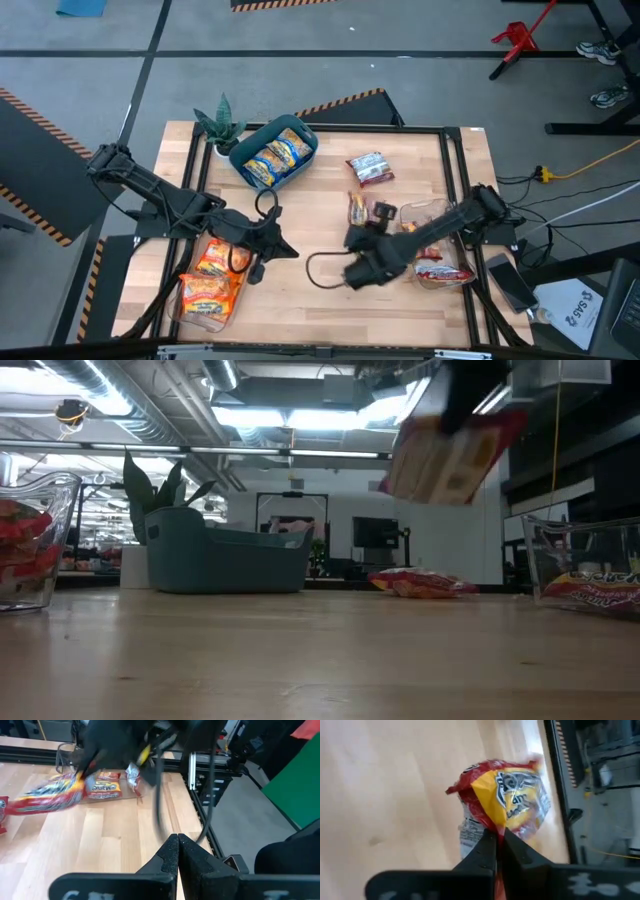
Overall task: Sort Maruchan noodles
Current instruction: Put the red noodle pack into the right transparent bin
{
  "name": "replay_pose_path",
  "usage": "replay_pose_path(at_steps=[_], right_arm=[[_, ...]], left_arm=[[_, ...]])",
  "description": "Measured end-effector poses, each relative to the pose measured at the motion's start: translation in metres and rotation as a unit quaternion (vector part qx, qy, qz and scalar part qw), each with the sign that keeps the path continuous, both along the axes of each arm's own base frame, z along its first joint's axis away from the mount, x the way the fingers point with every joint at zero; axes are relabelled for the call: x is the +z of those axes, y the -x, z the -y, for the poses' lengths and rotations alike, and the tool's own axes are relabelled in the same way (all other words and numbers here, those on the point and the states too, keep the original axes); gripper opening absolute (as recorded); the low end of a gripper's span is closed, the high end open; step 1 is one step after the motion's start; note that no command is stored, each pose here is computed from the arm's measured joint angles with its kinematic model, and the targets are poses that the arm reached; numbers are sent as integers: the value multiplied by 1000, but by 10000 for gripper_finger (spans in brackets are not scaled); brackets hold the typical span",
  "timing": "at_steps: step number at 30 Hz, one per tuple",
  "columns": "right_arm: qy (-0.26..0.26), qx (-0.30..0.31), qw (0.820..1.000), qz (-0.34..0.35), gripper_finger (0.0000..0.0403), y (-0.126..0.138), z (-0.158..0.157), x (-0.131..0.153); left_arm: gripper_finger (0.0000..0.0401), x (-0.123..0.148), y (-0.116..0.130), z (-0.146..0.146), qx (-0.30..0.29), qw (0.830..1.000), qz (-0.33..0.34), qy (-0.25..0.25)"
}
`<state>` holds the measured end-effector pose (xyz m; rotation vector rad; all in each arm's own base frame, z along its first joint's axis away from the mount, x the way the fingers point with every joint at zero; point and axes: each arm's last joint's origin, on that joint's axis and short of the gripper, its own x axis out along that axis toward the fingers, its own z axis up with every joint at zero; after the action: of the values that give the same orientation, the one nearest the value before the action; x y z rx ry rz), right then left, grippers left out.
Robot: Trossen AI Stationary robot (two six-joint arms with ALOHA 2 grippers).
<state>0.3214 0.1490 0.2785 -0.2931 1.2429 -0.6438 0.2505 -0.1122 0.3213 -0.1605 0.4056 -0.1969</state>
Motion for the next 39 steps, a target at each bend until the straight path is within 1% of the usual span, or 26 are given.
replay_pose_path(at_steps=[2, 7, 11, 16, 21, 27, 34, 39], right_arm=[[-15, -12, 999, 27, 1, 11, -8, 10], [-47, -35, 995, 76, 1, 47, -27, 17], [-70, -55, 993, 79, 1, 74, -34, 12], [-67, -73, 991, 89, 1, 101, -35, 2], [-84, -76, 989, 96, 1, 114, -32, 8], [-106, -75, 986, 106, 0, 126, -21, 21], [-142, -65, 976, 151, 0, 144, -2, 49], [-164, -64, 968, 177, 0, 156, 10, 64]], left_arm=[[0, 0, 0, 1, 0, 1000, 0, -1], [0, 0, 2, 3, -4, 1000, -1, -4], [0, 0, 2, 3, -4, 1000, 0, -4], [0, 0, 2, 3, -1, 1000, 1, -7], [0, 0, 1, 3, 2, 1000, 3, -7], [0, 0, 1, 2, 12, 1000, 5, -11], [0, 0, 1, 2, 13, 1000, 5, -11], [0, 0, 1, 2, 13, 1000, 5, -12]])
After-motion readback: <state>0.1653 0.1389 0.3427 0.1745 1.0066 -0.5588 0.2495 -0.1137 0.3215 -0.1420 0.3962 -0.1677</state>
